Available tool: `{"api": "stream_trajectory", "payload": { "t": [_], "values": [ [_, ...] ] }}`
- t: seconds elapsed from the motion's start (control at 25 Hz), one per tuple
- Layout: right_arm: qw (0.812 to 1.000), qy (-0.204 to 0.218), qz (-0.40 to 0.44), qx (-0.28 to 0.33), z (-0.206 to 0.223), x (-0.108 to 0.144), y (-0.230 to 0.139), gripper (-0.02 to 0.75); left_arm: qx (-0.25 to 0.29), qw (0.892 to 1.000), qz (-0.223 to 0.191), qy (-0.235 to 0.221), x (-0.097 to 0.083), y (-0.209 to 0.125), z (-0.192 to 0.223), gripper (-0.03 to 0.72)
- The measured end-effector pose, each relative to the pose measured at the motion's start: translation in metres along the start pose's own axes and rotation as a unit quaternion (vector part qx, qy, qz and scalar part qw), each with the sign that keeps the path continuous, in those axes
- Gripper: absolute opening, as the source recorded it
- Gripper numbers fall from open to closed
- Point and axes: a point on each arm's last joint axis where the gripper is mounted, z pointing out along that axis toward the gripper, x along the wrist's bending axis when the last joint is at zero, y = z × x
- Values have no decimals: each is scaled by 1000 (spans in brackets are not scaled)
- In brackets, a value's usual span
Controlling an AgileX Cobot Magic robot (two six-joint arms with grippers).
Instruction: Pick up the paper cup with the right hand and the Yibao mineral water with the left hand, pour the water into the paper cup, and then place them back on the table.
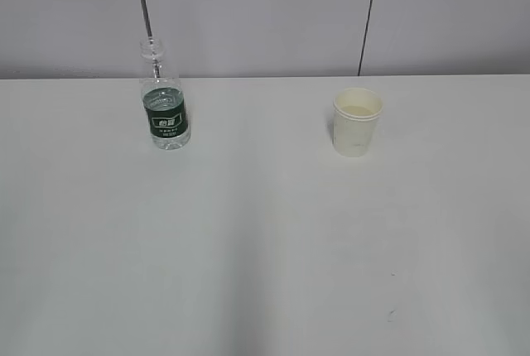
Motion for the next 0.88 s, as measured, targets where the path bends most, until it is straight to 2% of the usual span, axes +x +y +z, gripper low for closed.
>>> {"api": "stream_trajectory", "payload": {
  "t": [0.88],
  "values": [
    [1000,0,0,0,0,0,0,438,0,1000,0,0,0,0,0,269]
  ]
}}
